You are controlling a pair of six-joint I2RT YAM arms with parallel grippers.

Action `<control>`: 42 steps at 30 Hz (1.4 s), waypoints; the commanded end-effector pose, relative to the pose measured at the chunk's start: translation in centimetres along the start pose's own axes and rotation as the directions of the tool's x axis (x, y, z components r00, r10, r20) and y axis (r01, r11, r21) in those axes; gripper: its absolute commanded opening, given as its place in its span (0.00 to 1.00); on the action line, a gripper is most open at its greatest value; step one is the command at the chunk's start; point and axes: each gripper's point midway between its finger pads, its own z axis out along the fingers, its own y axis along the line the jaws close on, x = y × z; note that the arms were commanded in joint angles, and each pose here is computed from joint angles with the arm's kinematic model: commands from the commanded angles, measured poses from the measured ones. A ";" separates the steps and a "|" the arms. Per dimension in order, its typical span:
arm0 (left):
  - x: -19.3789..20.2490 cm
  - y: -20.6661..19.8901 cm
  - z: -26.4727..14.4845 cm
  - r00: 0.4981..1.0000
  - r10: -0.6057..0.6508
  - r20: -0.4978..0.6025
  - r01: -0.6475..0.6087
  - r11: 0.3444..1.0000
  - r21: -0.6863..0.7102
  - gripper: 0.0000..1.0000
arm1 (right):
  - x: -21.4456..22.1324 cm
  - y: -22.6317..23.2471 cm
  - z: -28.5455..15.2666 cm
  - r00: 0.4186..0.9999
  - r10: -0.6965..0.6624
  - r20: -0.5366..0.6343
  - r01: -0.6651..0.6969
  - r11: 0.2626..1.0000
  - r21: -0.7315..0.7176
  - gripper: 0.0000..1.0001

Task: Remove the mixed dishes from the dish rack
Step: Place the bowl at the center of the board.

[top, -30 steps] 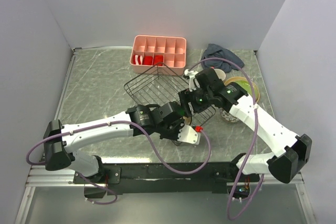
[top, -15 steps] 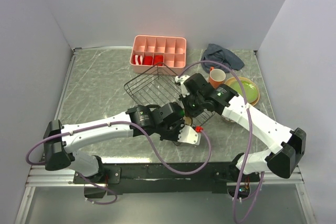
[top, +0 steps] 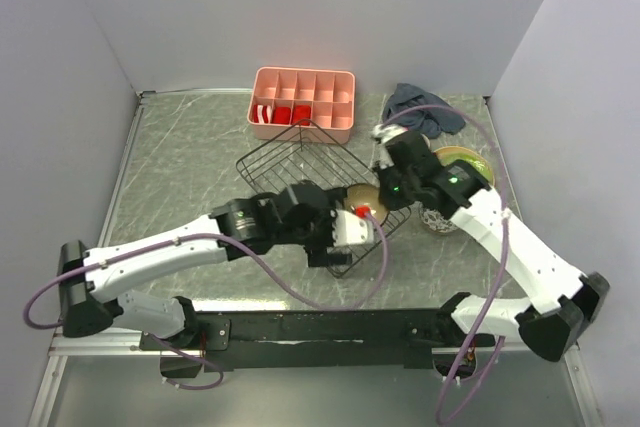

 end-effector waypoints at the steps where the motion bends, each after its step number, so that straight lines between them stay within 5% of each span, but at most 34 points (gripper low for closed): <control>1: -1.7 5.0 -2.5 0.972 -0.166 0.168 0.194 0.967 -0.167 1.00 | -2.0 -4.2 -2.5 0.974 0.164 0.155 -0.175 0.983 0.058 0.00; 8: 1.7 11.7 -6.3 0.835 -0.427 0.347 0.528 0.799 -0.287 1.00 | 0.3 -11.5 -3.6 0.897 0.362 0.253 -0.411 0.894 0.177 0.00; 15: 10.5 17.3 -10.2 0.581 -0.644 0.497 0.812 0.416 -0.410 0.99 | 3.6 -17.0 -3.2 0.776 0.541 0.323 -0.622 0.740 0.256 0.00; 24: 16.7 17.3 -14.9 0.452 -0.621 0.640 0.849 0.080 -0.522 0.99 | 5.9 -20.7 -0.8 0.593 0.694 0.409 -0.802 0.553 0.227 0.00; 31: 17.8 16.8 -16.7 0.451 -0.580 0.679 0.834 0.002 -0.552 0.99 | 7.1 -22.4 1.6 0.492 0.764 0.417 -0.870 0.440 0.222 0.00; 42: 18.8 16.1 -17.0 0.465 -0.562 0.684 0.821 -0.014 -0.570 0.99 | 10.8 -23.1 5.0 0.417 0.825 0.381 -0.904 0.332 0.269 0.07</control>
